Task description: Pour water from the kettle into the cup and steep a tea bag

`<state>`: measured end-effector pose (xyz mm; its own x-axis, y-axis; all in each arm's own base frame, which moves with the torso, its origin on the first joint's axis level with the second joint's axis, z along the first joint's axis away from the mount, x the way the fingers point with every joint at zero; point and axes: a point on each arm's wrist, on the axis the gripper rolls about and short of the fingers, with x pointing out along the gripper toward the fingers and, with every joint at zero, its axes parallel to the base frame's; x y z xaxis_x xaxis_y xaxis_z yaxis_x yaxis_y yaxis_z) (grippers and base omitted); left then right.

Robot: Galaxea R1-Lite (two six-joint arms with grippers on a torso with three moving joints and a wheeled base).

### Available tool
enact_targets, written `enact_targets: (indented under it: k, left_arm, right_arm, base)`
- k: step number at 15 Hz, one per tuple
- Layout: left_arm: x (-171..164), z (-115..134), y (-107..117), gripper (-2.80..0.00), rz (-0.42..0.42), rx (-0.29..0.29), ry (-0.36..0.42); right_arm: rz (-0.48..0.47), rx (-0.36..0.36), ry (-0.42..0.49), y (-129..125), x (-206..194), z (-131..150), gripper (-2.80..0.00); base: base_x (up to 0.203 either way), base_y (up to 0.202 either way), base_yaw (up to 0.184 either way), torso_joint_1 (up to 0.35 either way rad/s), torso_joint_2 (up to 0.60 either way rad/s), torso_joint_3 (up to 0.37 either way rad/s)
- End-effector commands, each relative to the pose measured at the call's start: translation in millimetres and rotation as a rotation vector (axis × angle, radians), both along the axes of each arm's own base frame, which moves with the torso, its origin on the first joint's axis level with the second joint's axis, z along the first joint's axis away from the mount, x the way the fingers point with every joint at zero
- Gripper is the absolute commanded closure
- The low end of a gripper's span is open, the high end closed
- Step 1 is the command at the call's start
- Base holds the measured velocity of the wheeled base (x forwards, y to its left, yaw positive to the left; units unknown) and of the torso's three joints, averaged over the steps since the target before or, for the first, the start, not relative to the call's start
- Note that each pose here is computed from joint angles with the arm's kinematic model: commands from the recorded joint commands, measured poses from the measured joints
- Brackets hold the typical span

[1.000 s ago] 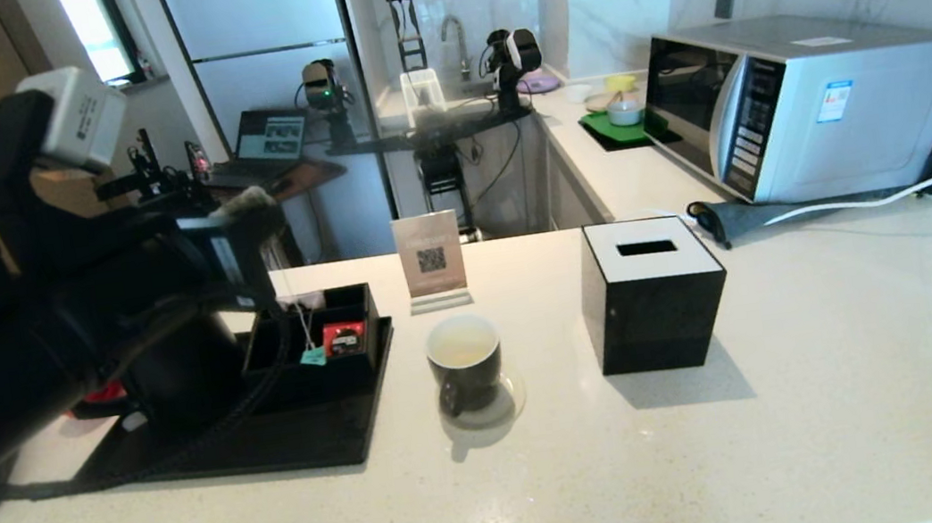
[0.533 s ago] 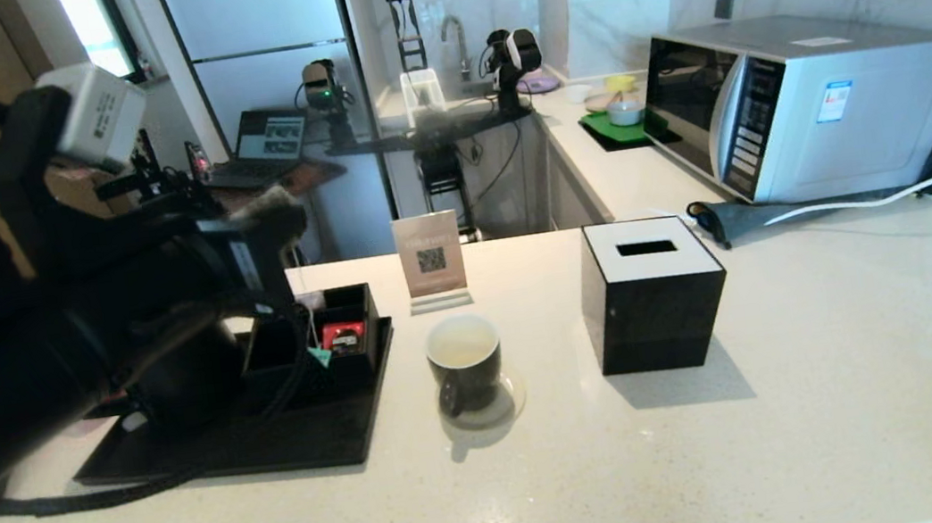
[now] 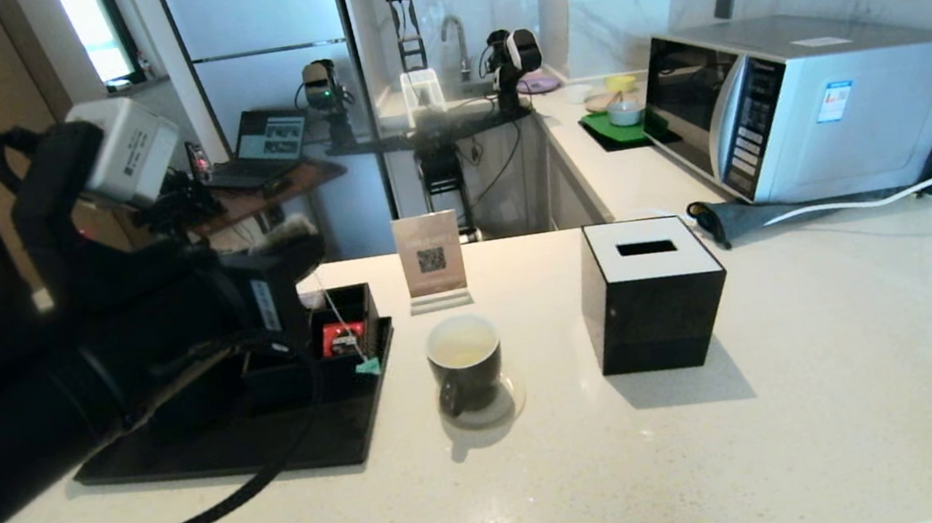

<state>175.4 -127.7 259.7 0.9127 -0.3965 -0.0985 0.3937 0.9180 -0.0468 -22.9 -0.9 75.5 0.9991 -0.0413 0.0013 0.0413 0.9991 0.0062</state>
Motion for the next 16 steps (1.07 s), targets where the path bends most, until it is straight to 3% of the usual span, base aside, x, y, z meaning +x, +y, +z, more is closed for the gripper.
enact_targets:
  k: [1, 3, 6, 9, 12, 16]
  left_arm:
    - [-1.6, 0.6, 0.7, 0.00, -0.001, 0.007, -0.007]
    - [-2.4, 1.2, 2.0, 0.00, 0.000, 0.017, -0.016]
    - [-2.7, 2.0, 1.5, 0.00, -0.002, 0.016, -0.020]
    - [-3.1, 2.6, 2.3, 0.00, 0.001, 0.014, -0.023]
    - [-3.4, 3.5, 2.5, 0.00, 0.001, 0.009, -0.029]
    - [-6.0, 5.2, 4.5, 0.00, 0.001, 0.006, -0.034]
  right_arm:
    - [0.000, -0.002, 0.001, 0.0, 0.1, 0.0, 0.00]
    - [0.001, -0.009, 0.002, 0.0, 0.1, 0.0, 0.00]
    - [0.007, -0.081, 0.011, 0.1, 0.1, -0.7, 0.00]
    - [0.038, -0.071, -0.050, 0.8, -0.7, 6.9, 0.00]
    - [0.093, -0.075, -0.088, 2.0, -7.5, 31.2, 0.00]
    - [0.211, -0.077, -0.013, 4.3, 5.3, 71.4, 0.00]
  base:
    - [0.000, 0.000, 0.000, 0.000, 0.00, 0.000]
    - [0.000, 0.000, 0.000, 0.000, 0.00, 0.000]
    - [0.000, 0.000, 0.000, 0.000, 0.00, 0.000]
    - [0.000, 0.000, 0.000, 0.000, 0.00, 0.000]
    - [0.000, 0.000, 0.000, 0.000, 0.00, 0.000]
    - [0.000, 0.000, 0.000, 0.000, 0.00, 0.000]
